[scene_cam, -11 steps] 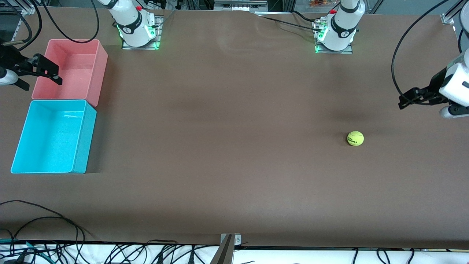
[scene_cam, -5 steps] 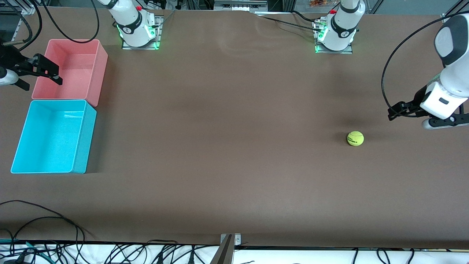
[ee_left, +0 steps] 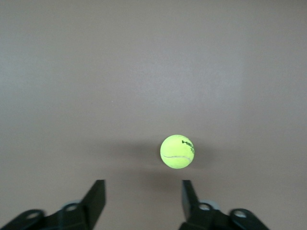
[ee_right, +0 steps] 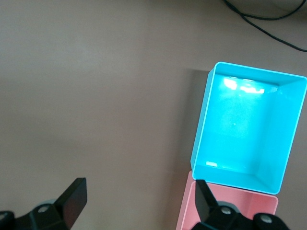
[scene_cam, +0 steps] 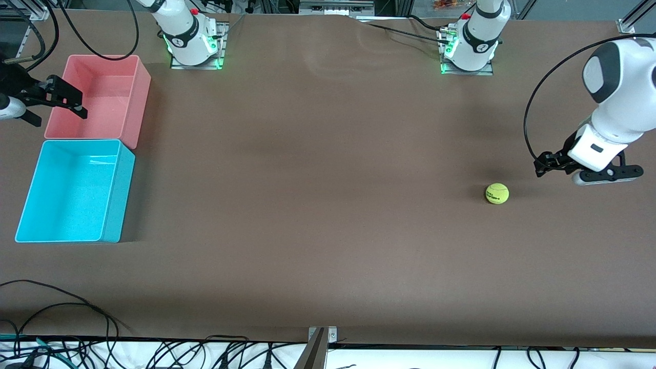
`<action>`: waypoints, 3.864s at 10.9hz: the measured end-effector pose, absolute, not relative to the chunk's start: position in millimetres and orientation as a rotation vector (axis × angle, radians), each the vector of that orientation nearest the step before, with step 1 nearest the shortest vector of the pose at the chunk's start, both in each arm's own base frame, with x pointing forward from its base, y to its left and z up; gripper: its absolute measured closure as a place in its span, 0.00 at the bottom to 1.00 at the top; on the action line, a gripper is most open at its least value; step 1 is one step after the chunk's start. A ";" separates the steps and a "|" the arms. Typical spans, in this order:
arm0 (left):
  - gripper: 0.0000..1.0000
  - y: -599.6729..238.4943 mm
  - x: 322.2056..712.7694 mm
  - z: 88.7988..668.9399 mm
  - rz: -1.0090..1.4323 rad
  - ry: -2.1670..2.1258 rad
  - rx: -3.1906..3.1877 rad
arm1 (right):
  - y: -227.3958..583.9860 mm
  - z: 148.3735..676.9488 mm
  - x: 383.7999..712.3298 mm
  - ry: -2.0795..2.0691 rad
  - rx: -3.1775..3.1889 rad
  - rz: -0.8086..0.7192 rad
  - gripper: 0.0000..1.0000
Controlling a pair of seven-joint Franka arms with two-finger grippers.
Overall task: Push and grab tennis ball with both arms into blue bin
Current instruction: 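Move the left gripper down toward the tennis ball, then lower the left gripper beside the tennis ball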
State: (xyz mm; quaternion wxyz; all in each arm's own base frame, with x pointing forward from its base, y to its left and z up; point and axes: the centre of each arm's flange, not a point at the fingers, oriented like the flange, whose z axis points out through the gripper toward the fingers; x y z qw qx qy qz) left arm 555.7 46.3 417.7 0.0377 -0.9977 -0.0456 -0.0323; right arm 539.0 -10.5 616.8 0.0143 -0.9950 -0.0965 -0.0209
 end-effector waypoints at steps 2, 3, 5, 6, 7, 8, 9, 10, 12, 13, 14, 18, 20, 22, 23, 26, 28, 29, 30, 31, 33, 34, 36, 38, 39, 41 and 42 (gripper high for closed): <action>0.60 46.5 554.5 407.1 -0.084 0.114 -3.038 | -10.7 616.8 539.1 -0.300 -3.098 -0.066 0.00; 0.71 46.3 553.5 403.8 -0.067 0.236 -3.029 | -10.7 616.9 539.1 -0.300 -3.098 -0.066 0.00; 0.97 45.6 544.4 383.3 0.011 0.489 -3.007 | -10.7 617.0 539.1 -0.300 -3.098 -0.067 0.00; 0.99 45.8 537.8 369.2 0.062 0.617 -2.991 | -10.7 617.1 539.1 -0.300 -3.098 -0.067 0.00; 0.99 47.3 531.6 356.4 0.109 0.761 -2.968 | -10.7 617.1 539.2 -0.300 -3.098 -0.067 0.00; 0.99 50.9 528.3 348.2 0.136 0.912 -2.936 | -10.7 617.2 539.2 -0.300 -3.098 -0.068 0.00; 0.99 55.6 527.9 344.3 0.143 1.038 -2.912 | -10.7 617.2 539.2 -0.300 -3.098 -0.068 0.00; 0.99 59.7 527.7 342.1 0.142 1.139 -2.891 | -10.7 617.7 539.6 -0.300 -3.098 -0.074 0.00; 0.99 67.4 526.8 334.2 0.148 1.349 -2.840 | -10.7 619.4 540.1 -0.300 -3.099 -0.084 0.00; 0.99 72.1 526.2 325.6 0.158 1.441 -2.820 | -10.8 618.4 540.7 -0.300 -3.099 -0.082 0.00; 0.99 79.1 527.5 315.5 0.165 1.539 -2.785 | -11.6 615.9 542.0 -0.297 -3.099 -0.075 0.00; 0.99 104.7 548.6 285.9 0.167 1.890 -2.600 | -13.5 611.9 544.5 -0.292 -3.101 -0.066 0.00; 0.99 110.6 560.4 278.5 0.133 1.964 -2.572 | -13.8 612.1 544.6 -0.291 -3.101 -0.067 0.00; 0.99 112.5 562.6 267.1 0.129 2.019 -2.554 | -14.1 610.9 545.2 -0.290 -3.101 -0.064 0.00; 0.99 113.0 564.9 261.3 0.121 2.030 -2.540 | -14.3 609.7 545.9 -0.289 -3.101 -0.060 0.00; 0.99 110.4 568.1 236.4 0.123 2.068 -2.512 | -14.8 608.1 546.7 -0.288 -3.101 -0.056 0.00; 0.99 109.6 571.3 223.6 0.106 2.109 -2.465 | -14.8 608.4 546.8 -0.288 -3.101 -0.057 0.00; 0.99 109.6 573.2 220.0 0.093 2.121 -2.443 | -14.8 608.5 546.8 -0.288 -3.101 -0.057 0.00; 0.99 109.3 574.0 217.0 0.089 2.147 -2.418 | -14.8 608.5 546.8 -0.288 -3.101 -0.057 0.00; 0.99 109.3 574.2 213.9 0.088 2.164 -2.403 | -14.9 608.5 546.8 -0.288 -3.101 -0.057 0.00; 0.99 109.0 575.0 205.3 0.081 2.175 -2.385 | -14.9 608.5 546.8 -0.288 -3.101 -0.057 0.00; 0.99 108.8 574.9 198.9 0.080 2.178 -2.382 | -14.8 608.5 546.8 -0.288 -3.101 -0.057 0.00; 0.99 107.9 574.9 191.2 0.080 2.182 -2.377 | -14.7 608.6 546.8 -0.288 -3.101 -0.058 0.00; 0.99 101.1 576.3 187.6 0.079 2.196 -2.364 | -14.6 608.6 546.8 -0.288 -3.101 -0.058 0.00; 0.99 98.3 577.0 186.4 0.077 2.200 -2.357 | -14.6 608.7 546.8 -0.288 -3.101 -0.058 0.00; 0.99 96.6 578.6 186.4 0.068 2.200 -2.350 | -14.6 608.7 546.8 -0.288 -3.101 -0.058 0.00; 0.99 96.0 578.7 185.4 0.069 2.202 -2.349 | -14.6 608.7 546.8 -0.288 -3.101 -0.058 0.00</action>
